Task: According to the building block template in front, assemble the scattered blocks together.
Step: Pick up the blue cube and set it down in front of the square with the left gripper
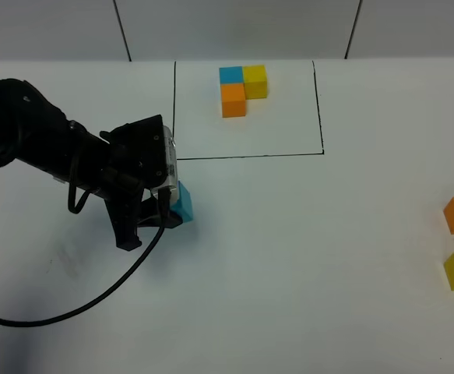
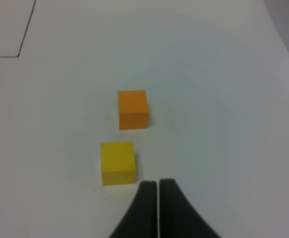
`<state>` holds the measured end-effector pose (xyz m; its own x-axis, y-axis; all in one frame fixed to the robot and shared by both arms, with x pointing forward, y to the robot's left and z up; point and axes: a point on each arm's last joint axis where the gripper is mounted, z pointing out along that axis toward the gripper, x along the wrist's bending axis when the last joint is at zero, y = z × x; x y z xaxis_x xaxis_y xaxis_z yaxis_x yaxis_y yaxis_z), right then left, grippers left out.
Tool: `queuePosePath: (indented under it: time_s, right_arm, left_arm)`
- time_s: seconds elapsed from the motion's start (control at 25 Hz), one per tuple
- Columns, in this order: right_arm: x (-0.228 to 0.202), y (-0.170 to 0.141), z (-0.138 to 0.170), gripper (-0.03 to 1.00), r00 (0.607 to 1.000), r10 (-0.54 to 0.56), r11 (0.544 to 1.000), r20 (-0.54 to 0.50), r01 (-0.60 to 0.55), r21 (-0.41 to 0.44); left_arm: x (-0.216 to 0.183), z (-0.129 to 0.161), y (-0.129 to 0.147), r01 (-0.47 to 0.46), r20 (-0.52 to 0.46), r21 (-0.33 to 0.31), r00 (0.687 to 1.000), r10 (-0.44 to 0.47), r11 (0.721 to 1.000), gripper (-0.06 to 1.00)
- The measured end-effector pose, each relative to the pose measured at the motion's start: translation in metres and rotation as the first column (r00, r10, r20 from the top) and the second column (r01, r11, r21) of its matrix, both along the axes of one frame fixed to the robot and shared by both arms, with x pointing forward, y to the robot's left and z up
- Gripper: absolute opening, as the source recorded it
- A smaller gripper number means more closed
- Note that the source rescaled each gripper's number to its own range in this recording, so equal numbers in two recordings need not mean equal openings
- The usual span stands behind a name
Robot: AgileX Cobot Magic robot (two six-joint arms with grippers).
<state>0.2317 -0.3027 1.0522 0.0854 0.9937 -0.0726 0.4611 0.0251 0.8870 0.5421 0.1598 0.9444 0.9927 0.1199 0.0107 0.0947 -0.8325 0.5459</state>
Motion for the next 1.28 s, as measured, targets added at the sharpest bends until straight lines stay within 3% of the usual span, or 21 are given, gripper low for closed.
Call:
queuePosePath:
  time_s: [0.2, 0.6, 1.28]
  right_arm:
    - [0.000, 0.000, 0.000, 0.01, 1.000, 0.000, 1.000, 0.000, 0.000, 0.000]
    - [0.000, 0.000, 0.000, 0.01, 1.000, 0.000, 1.000, 0.000, 0.000, 0.000]
    - [0.000, 0.000, 0.000, 0.01, 1.000, 0.000, 1.000, 0.000, 0.000, 0.000]
  left_arm:
    - [0.008, -0.015, 0.001, 0.060, -0.022, 0.062, 0.998, -0.059, 0.996, 0.54]
    - [0.014, -0.015, 0.004, 0.166, -0.001, 0.161, 0.986, -0.168, 0.973, 0.54]
    - [0.020, -0.007, -0.017, 0.220, 0.019, 0.227, 0.973, -0.230, 0.949, 0.54]
